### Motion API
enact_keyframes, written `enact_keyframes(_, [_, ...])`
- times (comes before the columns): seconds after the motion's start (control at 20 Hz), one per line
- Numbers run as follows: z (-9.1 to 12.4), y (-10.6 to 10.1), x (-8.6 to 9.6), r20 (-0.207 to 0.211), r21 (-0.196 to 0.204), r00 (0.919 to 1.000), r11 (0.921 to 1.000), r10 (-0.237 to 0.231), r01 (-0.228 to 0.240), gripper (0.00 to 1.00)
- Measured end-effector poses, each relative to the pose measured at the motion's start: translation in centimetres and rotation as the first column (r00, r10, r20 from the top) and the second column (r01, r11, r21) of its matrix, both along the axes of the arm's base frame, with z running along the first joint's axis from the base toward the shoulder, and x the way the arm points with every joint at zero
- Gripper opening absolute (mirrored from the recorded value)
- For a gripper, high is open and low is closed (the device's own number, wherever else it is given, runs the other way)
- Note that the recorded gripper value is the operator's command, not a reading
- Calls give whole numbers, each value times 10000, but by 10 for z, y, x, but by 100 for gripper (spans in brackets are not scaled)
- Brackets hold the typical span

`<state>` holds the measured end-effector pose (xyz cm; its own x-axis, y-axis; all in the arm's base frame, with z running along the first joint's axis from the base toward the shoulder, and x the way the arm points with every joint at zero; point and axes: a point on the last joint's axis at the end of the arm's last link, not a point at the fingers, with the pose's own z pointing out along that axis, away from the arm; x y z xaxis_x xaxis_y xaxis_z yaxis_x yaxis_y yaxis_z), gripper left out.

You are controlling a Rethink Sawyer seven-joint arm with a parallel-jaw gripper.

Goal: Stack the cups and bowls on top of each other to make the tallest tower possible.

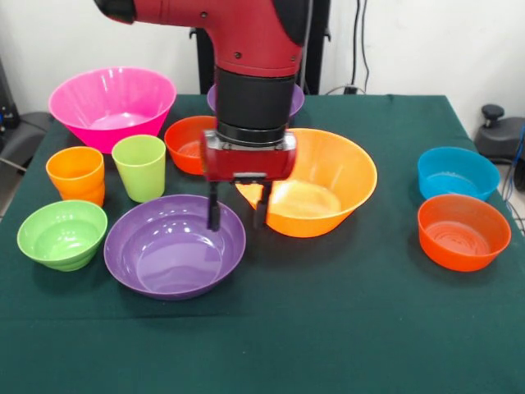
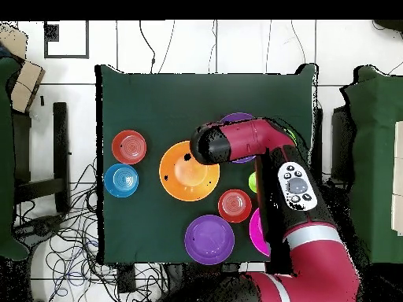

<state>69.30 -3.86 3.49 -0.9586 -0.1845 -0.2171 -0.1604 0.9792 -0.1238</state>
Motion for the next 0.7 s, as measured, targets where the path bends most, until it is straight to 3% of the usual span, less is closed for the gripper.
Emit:
enact_keyframes(0.25, [-8,-24,-16,245,-74,9996,9999,-140,142,100])
enact_keyframes(0.7, [-19,-42,-27,314,-170,9990,9993,-313,319,100])
